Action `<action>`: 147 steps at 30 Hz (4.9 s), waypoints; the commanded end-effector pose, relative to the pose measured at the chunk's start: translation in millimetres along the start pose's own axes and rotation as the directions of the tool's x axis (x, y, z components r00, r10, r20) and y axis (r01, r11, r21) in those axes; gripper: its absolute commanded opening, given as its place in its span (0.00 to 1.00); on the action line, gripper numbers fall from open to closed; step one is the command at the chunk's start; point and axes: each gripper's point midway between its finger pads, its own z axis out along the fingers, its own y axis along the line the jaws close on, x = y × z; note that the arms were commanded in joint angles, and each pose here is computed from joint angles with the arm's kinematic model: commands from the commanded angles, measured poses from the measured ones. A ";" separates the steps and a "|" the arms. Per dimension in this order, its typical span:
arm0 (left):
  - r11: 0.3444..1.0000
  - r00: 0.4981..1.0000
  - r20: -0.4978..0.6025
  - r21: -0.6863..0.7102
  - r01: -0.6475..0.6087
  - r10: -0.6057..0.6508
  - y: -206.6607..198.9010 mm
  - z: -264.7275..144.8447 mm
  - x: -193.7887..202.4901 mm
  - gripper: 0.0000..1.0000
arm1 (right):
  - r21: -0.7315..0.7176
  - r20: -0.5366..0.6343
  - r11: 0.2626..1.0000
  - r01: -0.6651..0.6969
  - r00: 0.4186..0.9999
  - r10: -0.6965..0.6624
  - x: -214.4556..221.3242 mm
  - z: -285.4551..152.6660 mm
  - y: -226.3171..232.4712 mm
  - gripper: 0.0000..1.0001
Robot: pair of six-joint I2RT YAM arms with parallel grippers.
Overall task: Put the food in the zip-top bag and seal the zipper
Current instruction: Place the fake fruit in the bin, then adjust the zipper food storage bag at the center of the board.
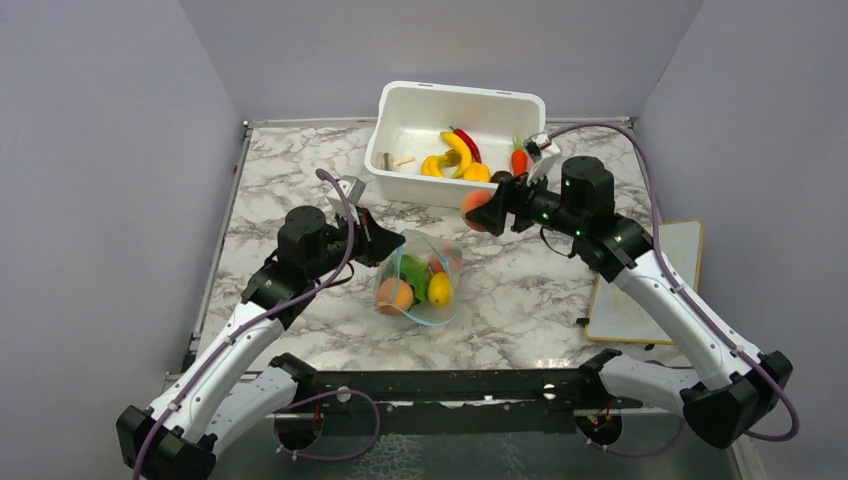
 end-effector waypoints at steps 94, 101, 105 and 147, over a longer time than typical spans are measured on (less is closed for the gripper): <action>0.998 0.997 0.063 0.048 0.047 -0.050 -19.2 2.5 -28.3 0.00 | -0.141 -0.160 0.978 -0.154 0.978 0.131 125.1 -39.2 101.1 0.44; 0.997 0.996 0.070 0.061 0.048 -0.052 -23.0 1.4 -31.3 0.00 | -0.072 -0.172 0.956 -0.284 0.948 0.269 161.0 -25.2 83.3 0.43; 0.997 0.996 0.069 0.062 0.052 -0.057 -22.9 0.9 -30.1 0.00 | -0.092 -0.133 0.952 -0.291 0.951 0.278 155.2 -17.4 85.5 0.36; 0.977 0.998 0.034 0.209 0.045 -0.053 -53.5 -5.1 -32.7 0.00 | -0.075 0.209 0.978 -0.195 0.956 0.206 32.9 -24.3 96.0 0.01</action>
